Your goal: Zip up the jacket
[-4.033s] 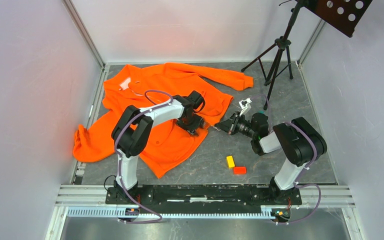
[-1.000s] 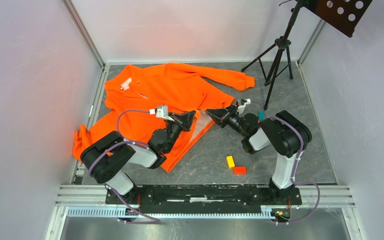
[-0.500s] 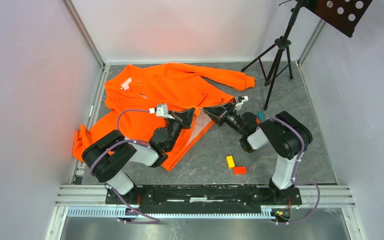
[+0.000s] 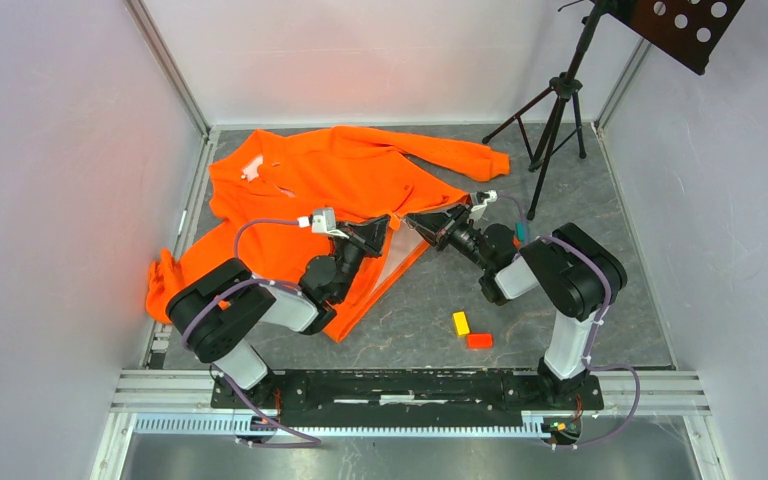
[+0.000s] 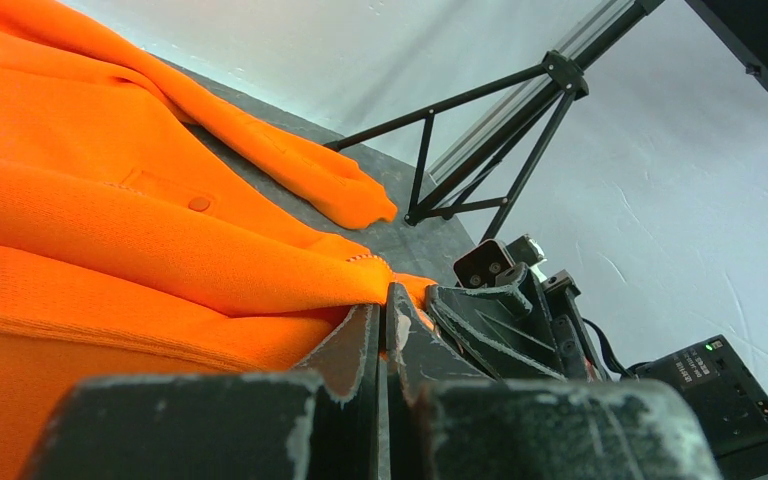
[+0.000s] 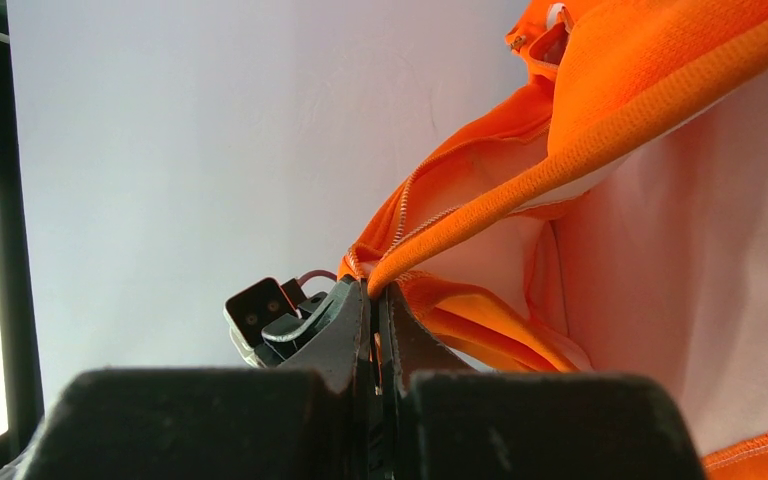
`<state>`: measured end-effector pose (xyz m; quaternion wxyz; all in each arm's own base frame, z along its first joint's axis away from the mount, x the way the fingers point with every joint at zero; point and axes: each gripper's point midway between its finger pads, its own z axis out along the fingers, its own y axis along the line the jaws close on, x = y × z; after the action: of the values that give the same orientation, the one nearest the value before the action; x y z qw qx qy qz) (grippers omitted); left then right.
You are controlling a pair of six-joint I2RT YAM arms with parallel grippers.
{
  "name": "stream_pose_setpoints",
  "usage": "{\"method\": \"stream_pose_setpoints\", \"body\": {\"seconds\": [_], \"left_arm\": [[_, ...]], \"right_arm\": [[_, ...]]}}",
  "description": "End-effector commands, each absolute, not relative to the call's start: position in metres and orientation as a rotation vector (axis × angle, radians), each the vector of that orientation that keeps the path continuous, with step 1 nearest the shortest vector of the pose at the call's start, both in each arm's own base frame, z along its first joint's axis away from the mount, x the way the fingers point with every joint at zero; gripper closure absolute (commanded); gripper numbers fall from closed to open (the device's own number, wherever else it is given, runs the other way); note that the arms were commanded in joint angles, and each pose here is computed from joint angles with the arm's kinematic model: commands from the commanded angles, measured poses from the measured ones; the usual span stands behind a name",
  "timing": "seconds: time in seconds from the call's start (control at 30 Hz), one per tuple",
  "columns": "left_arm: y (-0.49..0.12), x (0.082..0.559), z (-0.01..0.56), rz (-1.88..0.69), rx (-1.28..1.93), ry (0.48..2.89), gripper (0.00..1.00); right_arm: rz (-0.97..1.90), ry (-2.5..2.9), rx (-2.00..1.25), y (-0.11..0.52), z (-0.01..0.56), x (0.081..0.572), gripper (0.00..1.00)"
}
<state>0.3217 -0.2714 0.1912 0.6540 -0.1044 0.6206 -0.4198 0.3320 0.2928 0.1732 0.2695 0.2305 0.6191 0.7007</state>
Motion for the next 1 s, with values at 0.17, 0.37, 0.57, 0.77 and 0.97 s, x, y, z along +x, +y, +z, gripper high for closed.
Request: {"method": "stream_pose_setpoints", "body": {"seconds": [0.17,0.37,0.57,0.77,0.97], "left_arm": [[-0.2607,0.3226,0.2129,-0.923,-0.259,1.314,0.98],[-0.2615,0.3247,0.2093,-0.913,-0.263,1.330,0.98],[-0.2646,0.3259,0.2101,-0.924,-0.263,1.329,0.98],[-0.2631,0.3265,0.2083,-0.911,-0.264,1.331,0.98],[-0.2583,0.3269,0.2051,-0.881,-0.266,1.336,0.98]], "right_arm": [[2.070,1.144,0.234,0.2723,0.2919,0.2900,1.00],[2.074,1.142,0.226,0.2736,0.2932,0.2895,1.00],[2.087,1.155,0.235,0.2767,0.2899,0.2896,1.00],[2.087,1.144,0.222,0.2762,0.2940,0.2875,1.00],[2.087,1.142,0.222,0.2754,0.2948,0.2868,1.00]]}}
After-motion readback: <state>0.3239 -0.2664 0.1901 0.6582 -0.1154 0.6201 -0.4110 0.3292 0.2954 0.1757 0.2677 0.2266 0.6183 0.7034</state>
